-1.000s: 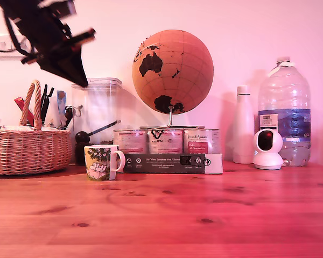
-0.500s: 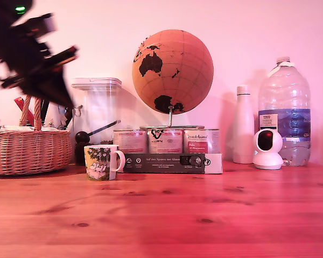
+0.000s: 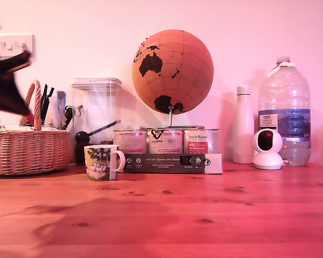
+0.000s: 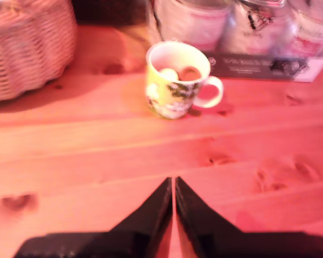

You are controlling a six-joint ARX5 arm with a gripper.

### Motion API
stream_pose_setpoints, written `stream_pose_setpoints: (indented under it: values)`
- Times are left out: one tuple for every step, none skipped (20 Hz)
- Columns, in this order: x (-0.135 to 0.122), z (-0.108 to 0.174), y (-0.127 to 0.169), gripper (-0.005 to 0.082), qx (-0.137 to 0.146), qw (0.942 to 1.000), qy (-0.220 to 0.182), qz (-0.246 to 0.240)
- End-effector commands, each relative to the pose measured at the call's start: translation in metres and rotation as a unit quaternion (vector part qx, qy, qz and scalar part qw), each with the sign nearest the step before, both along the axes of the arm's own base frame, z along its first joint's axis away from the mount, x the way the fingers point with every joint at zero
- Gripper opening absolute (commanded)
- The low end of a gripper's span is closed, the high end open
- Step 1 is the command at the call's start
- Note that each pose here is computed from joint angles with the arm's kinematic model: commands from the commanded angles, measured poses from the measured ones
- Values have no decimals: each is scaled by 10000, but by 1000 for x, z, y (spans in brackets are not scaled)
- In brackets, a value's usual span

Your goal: Pick up the coffee capsules on the table and drop them inside the coffee cup

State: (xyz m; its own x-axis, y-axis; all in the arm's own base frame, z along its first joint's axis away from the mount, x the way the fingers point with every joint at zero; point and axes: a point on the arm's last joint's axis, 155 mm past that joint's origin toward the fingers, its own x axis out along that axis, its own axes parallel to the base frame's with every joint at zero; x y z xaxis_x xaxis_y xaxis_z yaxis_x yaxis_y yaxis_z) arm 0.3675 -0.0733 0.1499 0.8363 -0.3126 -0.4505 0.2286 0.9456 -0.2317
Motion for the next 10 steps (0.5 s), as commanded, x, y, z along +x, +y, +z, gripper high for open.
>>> stream_pose_setpoints:
  values:
    - [-10,-9,7,-24,27,9999,-30,158]
    - [-15,-10,9,-24,-4,9997,-88,238]
    - [-20,-12,14,-24,32,9993,-139,349]
    - [-25,-13,17,-24,59,9989,-203,416]
    - [-31,-14,19,-24,64,9986,-260,466]
    - [-36,-15,20,-24,63,9984,-295,469]
    - [-42,-15,20,-24,54,9982,-360,468]
    - [-47,-16,20,-24,50,9981,-399,468]
    - [-52,-18,21,-24,45,9980,-426,465]
    - [-58,-19,21,-24,38,9978,-471,460]
